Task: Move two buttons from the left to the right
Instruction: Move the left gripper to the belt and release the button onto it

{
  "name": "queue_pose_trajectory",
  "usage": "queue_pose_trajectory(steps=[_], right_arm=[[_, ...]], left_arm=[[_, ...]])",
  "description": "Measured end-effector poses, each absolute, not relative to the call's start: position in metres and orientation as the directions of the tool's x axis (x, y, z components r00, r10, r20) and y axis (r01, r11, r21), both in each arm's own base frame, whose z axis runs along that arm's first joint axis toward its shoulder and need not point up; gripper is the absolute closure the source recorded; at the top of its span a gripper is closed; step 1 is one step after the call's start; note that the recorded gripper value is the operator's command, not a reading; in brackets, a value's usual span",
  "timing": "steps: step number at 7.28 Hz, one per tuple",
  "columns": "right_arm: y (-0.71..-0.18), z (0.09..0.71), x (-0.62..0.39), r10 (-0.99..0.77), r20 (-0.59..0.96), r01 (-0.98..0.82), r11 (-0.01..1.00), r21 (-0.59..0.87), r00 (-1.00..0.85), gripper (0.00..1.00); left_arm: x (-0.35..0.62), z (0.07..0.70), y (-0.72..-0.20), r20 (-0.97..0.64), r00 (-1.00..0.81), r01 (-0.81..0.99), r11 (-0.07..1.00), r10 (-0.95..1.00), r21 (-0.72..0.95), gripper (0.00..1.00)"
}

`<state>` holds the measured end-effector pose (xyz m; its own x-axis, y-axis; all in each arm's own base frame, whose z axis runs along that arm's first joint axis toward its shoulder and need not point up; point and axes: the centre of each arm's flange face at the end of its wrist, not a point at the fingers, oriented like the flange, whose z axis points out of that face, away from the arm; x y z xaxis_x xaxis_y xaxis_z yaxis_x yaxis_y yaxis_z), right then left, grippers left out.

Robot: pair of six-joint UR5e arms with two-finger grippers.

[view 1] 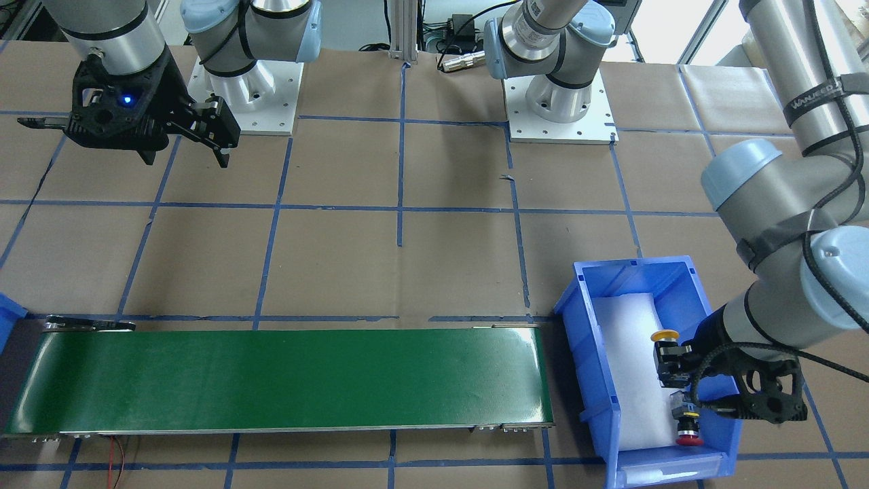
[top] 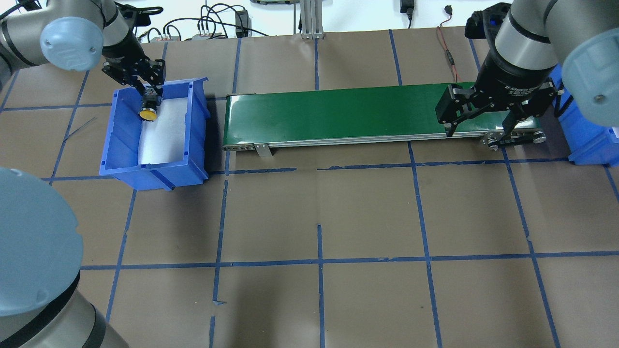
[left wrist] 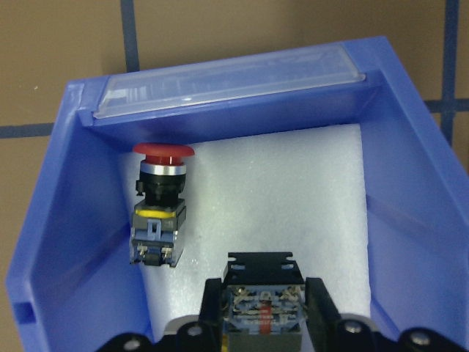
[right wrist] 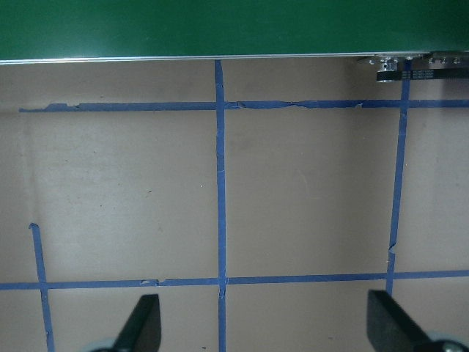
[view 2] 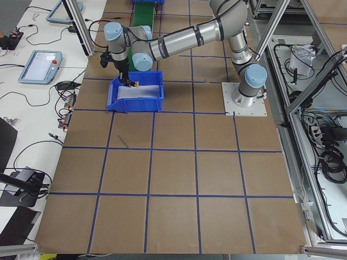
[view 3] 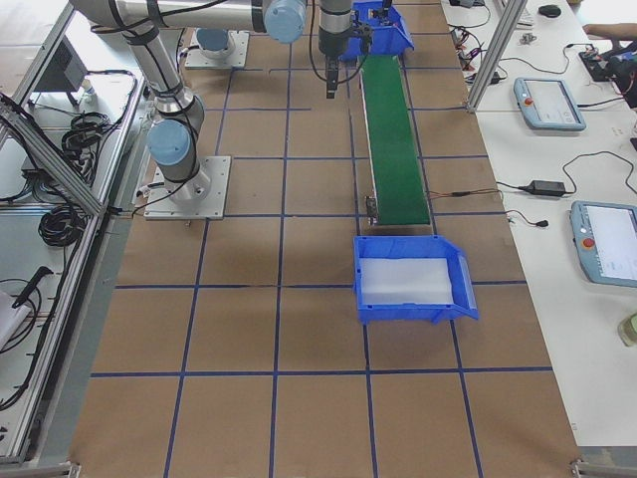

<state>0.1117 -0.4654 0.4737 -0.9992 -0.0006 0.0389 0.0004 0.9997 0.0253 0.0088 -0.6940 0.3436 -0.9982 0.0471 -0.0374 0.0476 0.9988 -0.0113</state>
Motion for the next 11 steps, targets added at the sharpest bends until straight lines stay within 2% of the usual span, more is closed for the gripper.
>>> queue_pose_trajectory(steps=[2,4,8,9,10,11], right_arm=[[-0.465,0.474,0.112,-0.001,0.039,0.0,1.0,0.025,-0.999,0.0],[-0.465,0.474,0.112,-0.001,0.039,0.0,1.0,0.025,-0.999,0.0],[-0.465,0.474,0.112,-0.001,0.039,0.0,1.0,0.025,-0.999,0.0],[-0.465,0.474,0.112,-0.001,0.039,0.0,1.0,0.025,-0.999,0.0],[-0.465,0.474,0.112,-0.001,0.039,0.0,1.0,0.025,-0.999,0.0],[-0.465,0.474,0.112,-0.001,0.039,0.0,1.0,0.025,-0.999,0.0]], left_arm=[[-0.021,0.382,-0.674,-0.068,-0.997,0.024,1.0,0.023,-0.016,0.56],[-0.088,0.389,-0.666,-0.073,-0.997,-0.027,0.999,-0.029,-0.03,0.56],[-0.183,0.353,-0.671,-0.035,-0.996,-0.075,0.995,-0.078,-0.066,0.58],[-0.196,0.335,-0.675,-0.016,-0.997,-0.071,0.996,-0.073,-0.058,0.55],[-0.203,0.325,-0.678,-0.004,-0.998,-0.068,0.996,-0.069,-0.054,0.37],[-0.206,0.32,-0.679,0.001,-0.998,-0.067,0.996,-0.067,-0.051,0.15]])
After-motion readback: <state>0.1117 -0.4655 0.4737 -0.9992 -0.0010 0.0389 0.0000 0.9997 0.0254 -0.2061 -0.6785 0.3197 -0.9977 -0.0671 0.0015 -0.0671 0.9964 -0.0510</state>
